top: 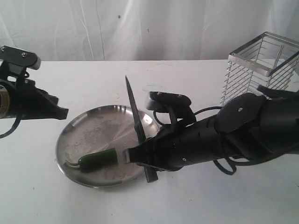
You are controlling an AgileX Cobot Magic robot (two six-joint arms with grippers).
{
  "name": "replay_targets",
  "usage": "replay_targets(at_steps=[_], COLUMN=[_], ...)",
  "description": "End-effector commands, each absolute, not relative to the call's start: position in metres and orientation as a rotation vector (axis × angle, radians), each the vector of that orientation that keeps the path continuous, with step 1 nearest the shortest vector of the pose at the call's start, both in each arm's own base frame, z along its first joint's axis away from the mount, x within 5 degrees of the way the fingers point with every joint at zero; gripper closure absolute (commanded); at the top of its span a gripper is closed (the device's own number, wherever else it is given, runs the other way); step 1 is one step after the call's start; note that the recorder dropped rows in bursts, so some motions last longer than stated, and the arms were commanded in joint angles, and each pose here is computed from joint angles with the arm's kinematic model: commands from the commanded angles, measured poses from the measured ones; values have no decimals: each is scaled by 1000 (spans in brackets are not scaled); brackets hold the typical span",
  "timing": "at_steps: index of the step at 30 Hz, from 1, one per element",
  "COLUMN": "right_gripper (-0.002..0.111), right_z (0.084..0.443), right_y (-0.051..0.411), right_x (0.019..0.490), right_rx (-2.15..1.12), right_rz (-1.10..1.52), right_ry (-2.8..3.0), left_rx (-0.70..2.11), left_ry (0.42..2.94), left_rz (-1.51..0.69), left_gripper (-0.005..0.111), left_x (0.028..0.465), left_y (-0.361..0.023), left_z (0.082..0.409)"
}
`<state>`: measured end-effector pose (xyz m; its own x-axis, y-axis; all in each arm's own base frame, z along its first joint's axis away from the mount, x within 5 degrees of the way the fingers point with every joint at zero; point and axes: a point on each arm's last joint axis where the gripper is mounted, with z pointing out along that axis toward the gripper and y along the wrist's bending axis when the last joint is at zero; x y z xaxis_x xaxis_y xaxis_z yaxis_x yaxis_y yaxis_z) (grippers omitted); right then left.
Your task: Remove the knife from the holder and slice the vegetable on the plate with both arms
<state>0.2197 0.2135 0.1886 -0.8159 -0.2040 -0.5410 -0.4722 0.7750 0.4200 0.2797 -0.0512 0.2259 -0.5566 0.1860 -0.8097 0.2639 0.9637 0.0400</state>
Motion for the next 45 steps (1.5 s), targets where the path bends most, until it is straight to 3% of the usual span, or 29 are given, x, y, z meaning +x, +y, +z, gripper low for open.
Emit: replay_targets(at_steps=[1,5,9,12,16,19,22,29,33,38,45], right_gripper=[108,108,108,108,108,108,108,108,108,108,108], right_z=[201,220,227,223,218,219,216,195,173,155,155], right_y=[212,213,211,202,193,193,192,232,256,266,281], right_x=[220,226,230,230,225,225,223,205,213,207,205], right_rx=[-737,-917,-937,-1016,-1077,-958,-797,-831,-723,-658,-617], right_rz=[644,541,457,316,216,248,275,357,362,392,476], right_ry=[2420,2301,2355,2411,2496,2547,2657,2755,2815,2887,2793], left_rx=[196,281,562,934,1351,1211,712,547,712,763,765], left_ry=[2164,2167,2236,2220,1988,2093,2193,1980,2029,2125,2140], left_rz=[115,273,311,162,-139,-126,29,56,-95,-105,-62], left_gripper=[107,107,107,107,107,107,107,107,107,107,107], left_x=[280,283,288,283,267,263,272,281,284,291,294], left_y=[-38,-35,-43,-62,-94,-113,-128,-116,-115,-118,-116], left_z=[227,222,191,167,161,163,188,262,240,208,202])
